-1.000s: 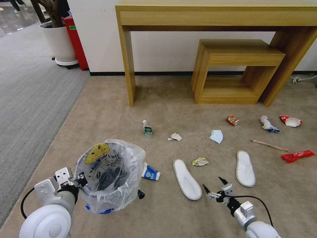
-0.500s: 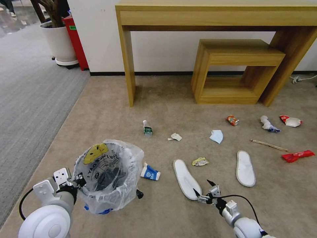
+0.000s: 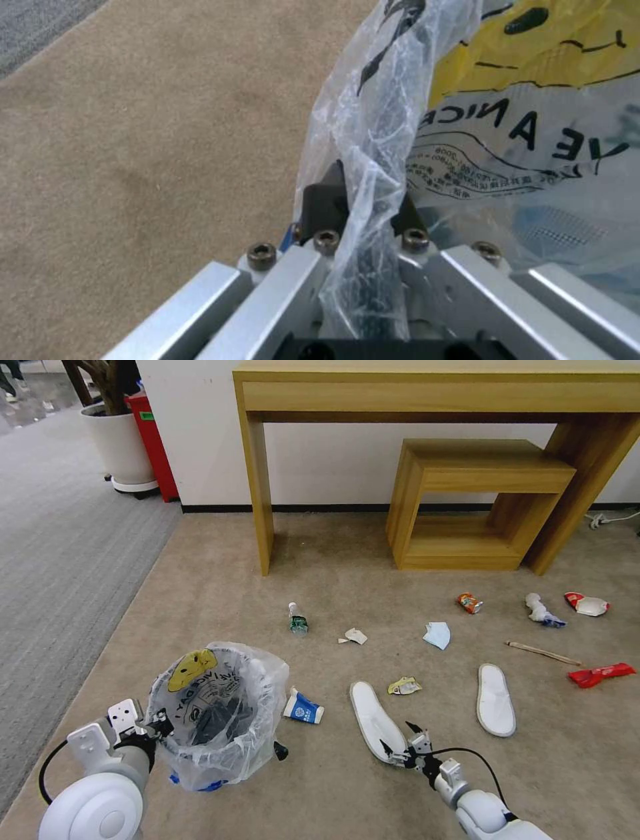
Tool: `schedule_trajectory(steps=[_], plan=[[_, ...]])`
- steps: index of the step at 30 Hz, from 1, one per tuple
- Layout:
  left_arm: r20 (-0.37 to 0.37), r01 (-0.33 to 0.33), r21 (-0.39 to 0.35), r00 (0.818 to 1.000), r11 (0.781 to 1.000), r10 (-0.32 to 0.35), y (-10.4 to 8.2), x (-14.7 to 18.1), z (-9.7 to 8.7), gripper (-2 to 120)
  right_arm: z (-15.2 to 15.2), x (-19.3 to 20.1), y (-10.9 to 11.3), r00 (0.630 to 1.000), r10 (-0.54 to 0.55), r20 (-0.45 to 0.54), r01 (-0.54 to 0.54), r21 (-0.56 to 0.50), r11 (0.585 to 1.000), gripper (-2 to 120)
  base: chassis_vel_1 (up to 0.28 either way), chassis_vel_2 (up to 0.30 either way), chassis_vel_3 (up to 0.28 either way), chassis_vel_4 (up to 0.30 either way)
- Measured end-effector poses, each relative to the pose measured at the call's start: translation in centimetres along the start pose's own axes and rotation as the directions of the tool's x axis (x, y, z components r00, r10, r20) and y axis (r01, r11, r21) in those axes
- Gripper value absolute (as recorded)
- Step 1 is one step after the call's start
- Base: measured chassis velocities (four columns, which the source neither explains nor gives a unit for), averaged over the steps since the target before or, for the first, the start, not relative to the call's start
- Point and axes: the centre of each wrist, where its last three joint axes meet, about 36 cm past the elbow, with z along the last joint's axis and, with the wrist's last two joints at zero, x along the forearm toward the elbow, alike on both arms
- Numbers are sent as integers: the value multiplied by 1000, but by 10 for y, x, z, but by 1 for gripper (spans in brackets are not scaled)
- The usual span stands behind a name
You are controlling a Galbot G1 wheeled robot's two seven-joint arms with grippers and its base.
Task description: Pick up the trash bin and place the garbage on the floor into it.
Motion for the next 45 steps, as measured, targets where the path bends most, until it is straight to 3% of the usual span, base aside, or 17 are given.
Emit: schedule_trajectory(steps=[9, 17, 23, 38, 41, 45], plan=[[2, 7, 3, 1000, 1000, -7, 2, -2, 1, 1, 5, -22, 13, 1000, -6, 0, 6, 16, 1000, 86, 0, 0, 0, 0], [7, 8, 2, 1000, 1000, -8, 3, -6, 0, 1, 4, -26, 11, 1000, 8, 6, -8, 25, 1000, 51, 0, 0, 0, 0], [3, 3, 4, 1000, 1000, -3, 1, -7, 2, 1, 6, -23, 4, 1000, 23, 1, -23, 26, 999, 33, 0, 0, 0, 0], [0, 3, 1, 1000, 1000, -3, 1, -12, 2, 1, 6, -26, -1, 999, 40, 27, -40, 7, 999, 15, 0, 0, 0, 0], [-2, 3, 3, 1000, 1000, -3, 1, -14, 3, 1, 1, -22, -8, 998, 49, 48, -49, -7, 999, 0, 0, 0, 0, 0], [-5, 4, 5, 1000, 1000, -4, 1, -15, 3, 1, -8, -17, -19, 994, 50, 97, -50, -9, 999, 0, 0, 0, 0, 0]])
